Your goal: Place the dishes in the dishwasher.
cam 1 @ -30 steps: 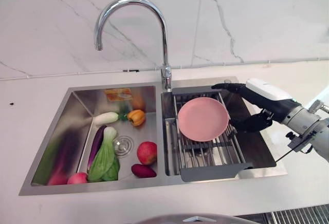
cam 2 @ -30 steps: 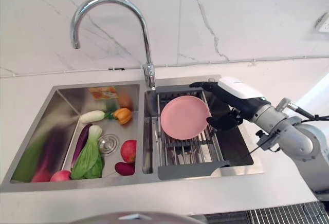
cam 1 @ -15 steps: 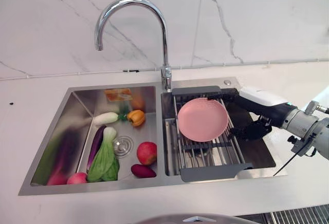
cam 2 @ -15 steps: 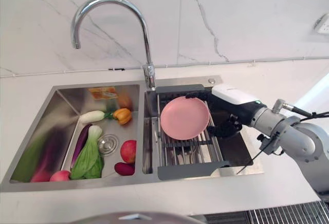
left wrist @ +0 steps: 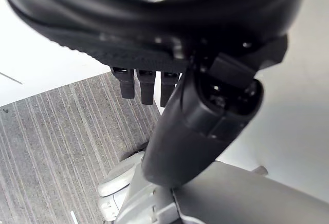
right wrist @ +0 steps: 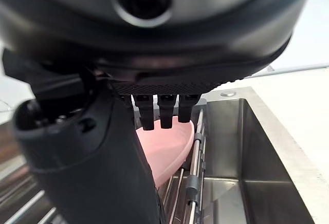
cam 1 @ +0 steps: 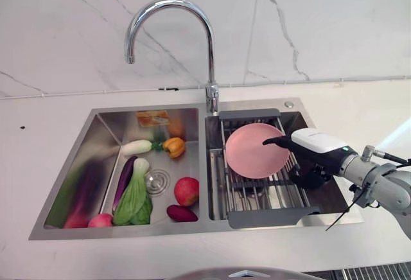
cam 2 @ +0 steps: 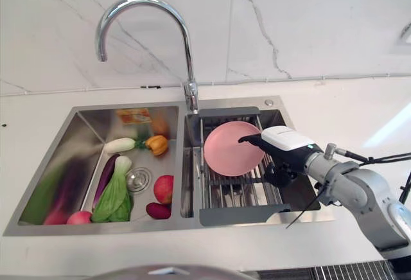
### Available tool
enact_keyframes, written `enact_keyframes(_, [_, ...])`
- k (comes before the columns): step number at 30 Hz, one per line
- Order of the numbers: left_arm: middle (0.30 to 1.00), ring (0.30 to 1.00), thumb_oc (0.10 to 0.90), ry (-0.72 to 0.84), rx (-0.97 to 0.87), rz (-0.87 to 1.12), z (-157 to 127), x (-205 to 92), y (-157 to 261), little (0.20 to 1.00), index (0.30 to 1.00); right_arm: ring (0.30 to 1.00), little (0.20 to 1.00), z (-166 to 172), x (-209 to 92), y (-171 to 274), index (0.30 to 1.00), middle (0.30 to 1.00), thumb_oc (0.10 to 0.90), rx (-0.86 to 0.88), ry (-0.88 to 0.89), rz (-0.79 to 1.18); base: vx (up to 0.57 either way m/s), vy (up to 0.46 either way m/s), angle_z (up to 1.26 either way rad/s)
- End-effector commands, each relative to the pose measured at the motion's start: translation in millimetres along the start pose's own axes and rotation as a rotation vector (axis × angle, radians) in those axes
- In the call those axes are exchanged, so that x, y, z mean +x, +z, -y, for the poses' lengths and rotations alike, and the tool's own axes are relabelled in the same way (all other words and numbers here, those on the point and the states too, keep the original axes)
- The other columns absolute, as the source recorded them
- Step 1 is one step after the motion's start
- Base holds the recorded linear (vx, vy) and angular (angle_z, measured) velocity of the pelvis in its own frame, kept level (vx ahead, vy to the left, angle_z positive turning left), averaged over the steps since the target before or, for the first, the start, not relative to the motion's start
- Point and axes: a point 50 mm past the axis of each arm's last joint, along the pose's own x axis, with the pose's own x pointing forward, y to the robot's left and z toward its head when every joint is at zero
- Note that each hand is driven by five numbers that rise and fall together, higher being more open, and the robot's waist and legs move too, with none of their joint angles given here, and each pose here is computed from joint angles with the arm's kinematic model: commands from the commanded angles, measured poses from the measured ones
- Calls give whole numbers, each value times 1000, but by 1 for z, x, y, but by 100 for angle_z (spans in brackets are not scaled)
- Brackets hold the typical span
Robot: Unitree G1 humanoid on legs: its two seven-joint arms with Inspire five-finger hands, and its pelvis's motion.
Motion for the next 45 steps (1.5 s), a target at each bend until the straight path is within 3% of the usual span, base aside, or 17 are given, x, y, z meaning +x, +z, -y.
enact_keyframes(1, [900, 900, 800, -23, 33, 28, 2, 3, 15, 900, 900, 900, 900, 22, 0, 14, 900, 900, 800, -113, -152, 66, 0, 0, 0])
enact_keyframes(15, [900, 900, 800, -2, 30, 42, 4, 3, 18, 900, 900, 900, 900, 4, 7, 15, 900, 900, 800, -194, -189, 48, 2, -2, 4])
enact_keyframes(30, [900, 900, 800, 55, 38, 79, 9, 3, 26, 900, 900, 900, 900, -36, 34, -2, 900, 900, 800, -531, -306, -28, 0, 0, 0])
enact_keyframes(31, [900, 900, 800, 56, 54, 86, 9, 3, 28, 900, 900, 545, 545, -39, 38, -4, 545, 545, 563, -564, -299, -30, -1, -7, -3])
enact_keyframes(32, [900, 900, 800, 63, 57, 94, 9, 3, 30, 900, 900, 300, 300, -43, 41, -9, 300, 300, 400, -577, -299, -47, -4, -10, -5])
enact_keyframes(45, [900, 900, 800, 96, 56, 82, 9, 4, 32, 900, 900, 300, 300, -21, 67, 0, 300, 300, 400, -615, -503, -18, 0, -3, 4])
